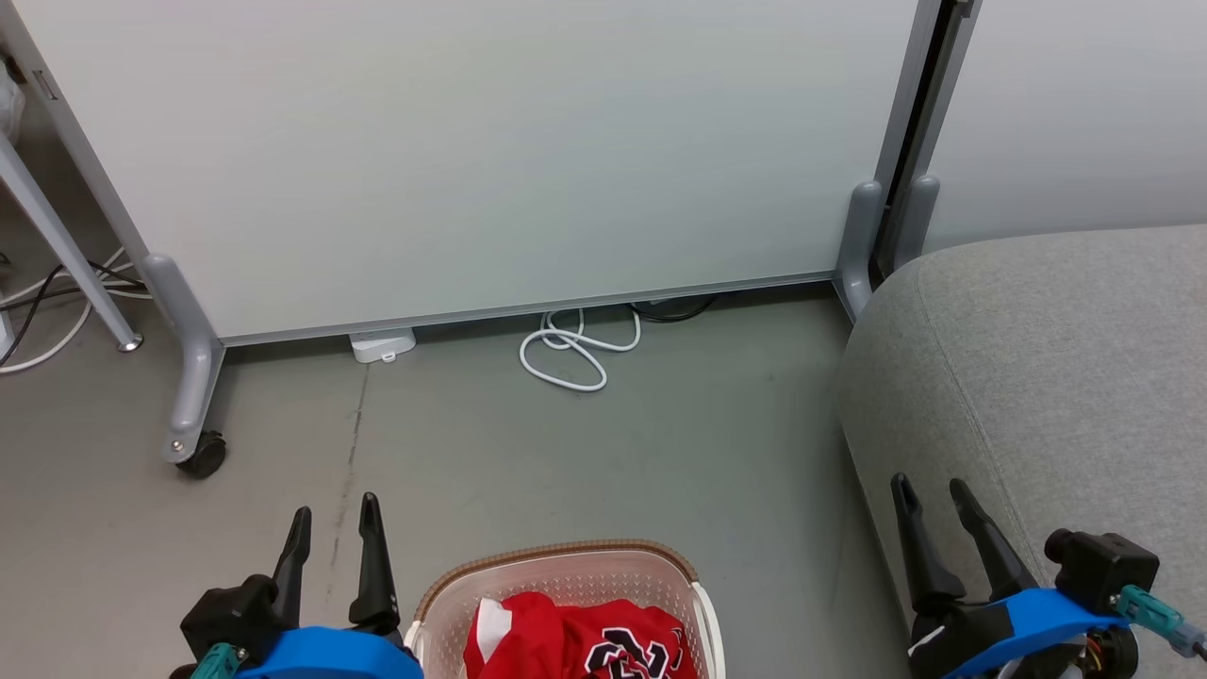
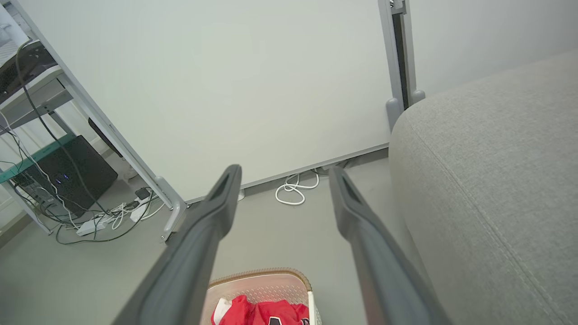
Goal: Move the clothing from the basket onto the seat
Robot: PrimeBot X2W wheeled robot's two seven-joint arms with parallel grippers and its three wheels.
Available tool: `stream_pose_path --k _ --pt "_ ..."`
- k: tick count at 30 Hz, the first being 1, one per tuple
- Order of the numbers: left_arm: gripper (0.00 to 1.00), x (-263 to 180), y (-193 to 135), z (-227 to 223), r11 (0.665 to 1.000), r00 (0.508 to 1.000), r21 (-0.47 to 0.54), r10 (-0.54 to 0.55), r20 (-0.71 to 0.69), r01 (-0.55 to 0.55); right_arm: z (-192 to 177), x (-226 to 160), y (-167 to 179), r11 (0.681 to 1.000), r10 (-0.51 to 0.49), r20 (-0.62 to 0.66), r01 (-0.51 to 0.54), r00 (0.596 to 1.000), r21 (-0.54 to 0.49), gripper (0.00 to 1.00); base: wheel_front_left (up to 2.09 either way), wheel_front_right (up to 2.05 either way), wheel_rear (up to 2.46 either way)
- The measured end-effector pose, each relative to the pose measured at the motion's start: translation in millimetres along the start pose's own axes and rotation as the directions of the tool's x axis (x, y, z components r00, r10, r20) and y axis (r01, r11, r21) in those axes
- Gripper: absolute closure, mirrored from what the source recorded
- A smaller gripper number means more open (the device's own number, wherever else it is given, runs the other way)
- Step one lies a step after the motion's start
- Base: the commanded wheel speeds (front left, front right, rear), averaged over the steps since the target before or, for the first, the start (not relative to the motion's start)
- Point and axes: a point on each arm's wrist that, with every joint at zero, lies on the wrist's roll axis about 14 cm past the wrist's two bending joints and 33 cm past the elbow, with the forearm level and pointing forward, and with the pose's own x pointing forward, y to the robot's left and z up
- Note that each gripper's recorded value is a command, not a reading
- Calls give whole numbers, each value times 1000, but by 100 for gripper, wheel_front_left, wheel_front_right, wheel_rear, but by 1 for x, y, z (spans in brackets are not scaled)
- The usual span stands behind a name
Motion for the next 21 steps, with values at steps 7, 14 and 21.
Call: stream_pose_path --k 7,14,21 --pt "0 -3 0 -1 999 1000 47 -1 6 1 -1 -1 2 998 10 -5 -10 1000 -60 0 0 0 0" --pt "0 -6 3 -7 997 1000 72 6 -4 -5 -3 -3 1 993 9 -15 -11 1000 -115 0 0 0 0" --pt "0 -7 2 -9 996 1000 92 0 -2 0 -2 -4 -2 986 4 -16 -6 1000 -166 0 0 0 0"
